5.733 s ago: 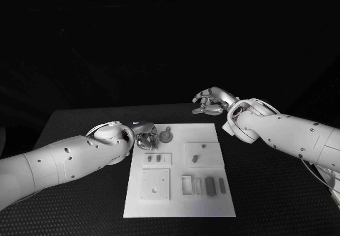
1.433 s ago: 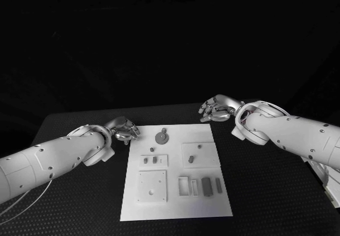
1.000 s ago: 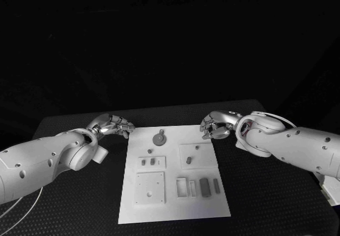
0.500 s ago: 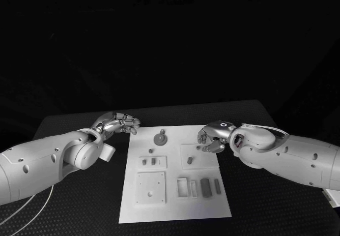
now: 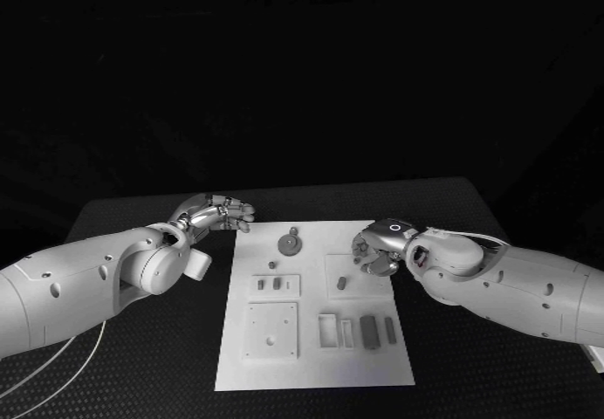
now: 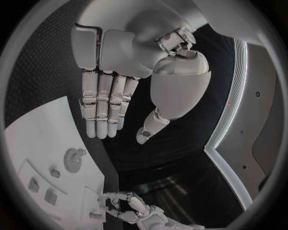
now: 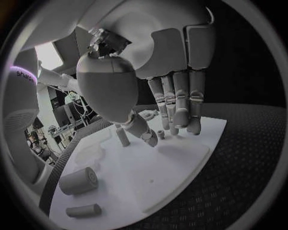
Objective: Assemble the parts on the task board
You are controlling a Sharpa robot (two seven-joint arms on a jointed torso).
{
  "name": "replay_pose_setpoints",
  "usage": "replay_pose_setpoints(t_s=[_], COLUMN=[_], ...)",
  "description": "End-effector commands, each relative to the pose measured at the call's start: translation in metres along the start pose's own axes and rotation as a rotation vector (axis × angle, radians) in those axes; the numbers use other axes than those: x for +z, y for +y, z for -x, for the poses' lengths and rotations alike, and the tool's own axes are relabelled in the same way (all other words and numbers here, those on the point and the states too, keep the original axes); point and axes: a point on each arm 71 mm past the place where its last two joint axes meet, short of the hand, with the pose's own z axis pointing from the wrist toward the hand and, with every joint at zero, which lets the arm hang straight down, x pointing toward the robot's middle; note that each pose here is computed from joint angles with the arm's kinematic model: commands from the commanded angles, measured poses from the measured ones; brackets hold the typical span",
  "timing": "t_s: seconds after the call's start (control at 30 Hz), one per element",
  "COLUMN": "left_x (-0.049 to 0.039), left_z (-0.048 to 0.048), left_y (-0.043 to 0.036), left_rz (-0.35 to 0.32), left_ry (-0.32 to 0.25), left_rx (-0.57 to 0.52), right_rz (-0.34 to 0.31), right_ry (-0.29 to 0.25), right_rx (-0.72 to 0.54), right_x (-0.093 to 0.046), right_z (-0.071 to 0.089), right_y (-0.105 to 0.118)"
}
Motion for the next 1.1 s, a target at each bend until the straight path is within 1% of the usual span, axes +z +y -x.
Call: replay_pose_setpoints(t_s=[0.03,0.13,0.23,0.4,0.53,0.73,1.1], left_x=[0.0007,0.0011,0.0018,0.0023,0.0030,0.0036,0.0040], left_z=[-0.0021,-0.0022,-0.0025,-0.0019,-0.0016,-0.0020,-0.0021], left_y=[-0.0031,-0.0036,-0.0042,-0.0048,-0.0048,-0.0049,-0.0046], left_rz=[-0.019,-0.018,-0.018,-0.016,-0.013,-0.013,-0.008], left_ry=[0.009,0.009,0.010,0.009,0.008,0.009,0.010], left_rx=[-0.023,-0.023,-0.022,-0.021,-0.021,-0.021,-0.021], right_rz=[-0.003,-0.001,0.003,0.010,0.014,0.023,0.023], right_ry=[-0.032,-0.029,-0.013,0.009,0.021,0.032,0.044], right_rx=[-0.034,-0.035,-0.035,-0.033,-0.032,-0.032,-0.041], right_x=[0.001,0.003,0.004,0.006,0.007,0.009,0.011], right_z=[0.002,0.001,0.000,-0.007,-0.009,-0.012,-0.015], right_y=[0.000,0.001,0.003,0.006,0.008,0.012,0.013])
